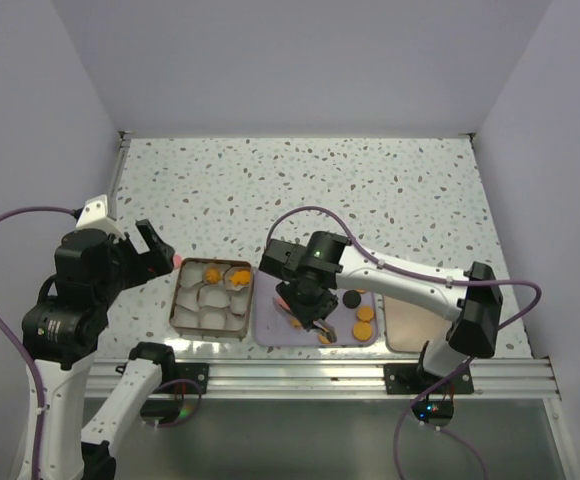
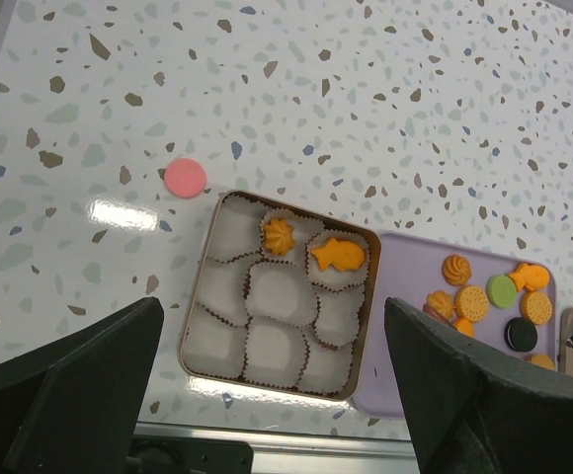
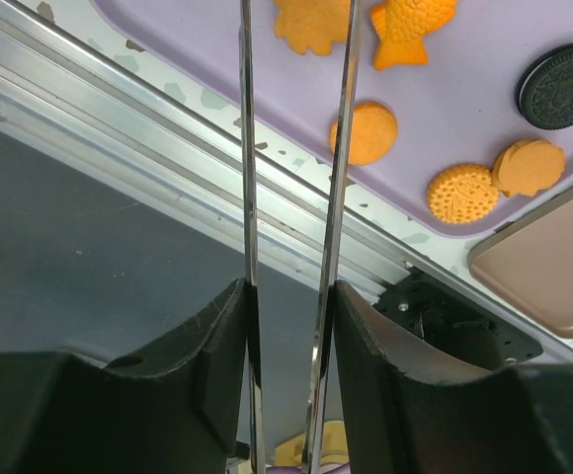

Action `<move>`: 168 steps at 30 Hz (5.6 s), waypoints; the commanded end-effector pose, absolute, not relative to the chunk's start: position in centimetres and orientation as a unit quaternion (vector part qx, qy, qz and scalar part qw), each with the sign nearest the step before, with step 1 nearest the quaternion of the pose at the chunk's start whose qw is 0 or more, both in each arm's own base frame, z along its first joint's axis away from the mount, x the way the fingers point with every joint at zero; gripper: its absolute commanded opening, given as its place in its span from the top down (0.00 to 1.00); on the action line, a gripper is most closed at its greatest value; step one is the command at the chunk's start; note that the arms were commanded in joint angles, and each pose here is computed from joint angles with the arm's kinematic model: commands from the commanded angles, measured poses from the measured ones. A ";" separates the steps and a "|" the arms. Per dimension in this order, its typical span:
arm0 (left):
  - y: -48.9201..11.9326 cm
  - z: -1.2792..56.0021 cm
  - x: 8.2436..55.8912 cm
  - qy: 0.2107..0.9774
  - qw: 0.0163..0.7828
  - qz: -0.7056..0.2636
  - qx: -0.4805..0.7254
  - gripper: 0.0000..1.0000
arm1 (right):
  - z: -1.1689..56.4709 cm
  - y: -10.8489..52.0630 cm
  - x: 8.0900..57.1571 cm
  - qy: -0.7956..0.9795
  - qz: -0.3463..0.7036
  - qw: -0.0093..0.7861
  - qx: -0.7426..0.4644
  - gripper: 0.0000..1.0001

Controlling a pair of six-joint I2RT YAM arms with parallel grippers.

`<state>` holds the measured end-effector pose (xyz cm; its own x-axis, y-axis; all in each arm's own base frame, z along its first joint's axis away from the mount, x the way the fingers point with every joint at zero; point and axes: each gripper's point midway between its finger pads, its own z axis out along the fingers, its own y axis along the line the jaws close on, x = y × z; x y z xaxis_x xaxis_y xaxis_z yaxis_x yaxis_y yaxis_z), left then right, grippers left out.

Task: Pack the cookies

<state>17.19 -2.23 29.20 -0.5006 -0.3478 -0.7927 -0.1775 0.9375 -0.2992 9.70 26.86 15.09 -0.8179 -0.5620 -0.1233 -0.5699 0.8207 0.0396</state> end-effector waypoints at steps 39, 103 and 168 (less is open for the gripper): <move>-1.9 32.3 16.8 0.853 0.495 -0.082 -0.143 0.00 | 23.0 46.4 15.0 0.917 0.243 0.145 -0.280 0.68; -3.4 29.2 19.3 0.866 0.470 -0.106 -0.131 0.00 | 22.0 21.3 9.7 0.962 0.085 0.139 -0.218 0.56; -2.3 31.9 16.9 0.849 0.499 -0.097 -0.145 0.00 | 23.8 29.4 10.4 0.943 0.086 0.153 -0.283 0.72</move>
<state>16.99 -2.59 29.51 -0.5115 -0.3365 -0.7907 -0.1532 0.9411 -0.3014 9.28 28.73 20.55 -0.8104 -0.5210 -0.2680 -0.5589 0.8246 0.0871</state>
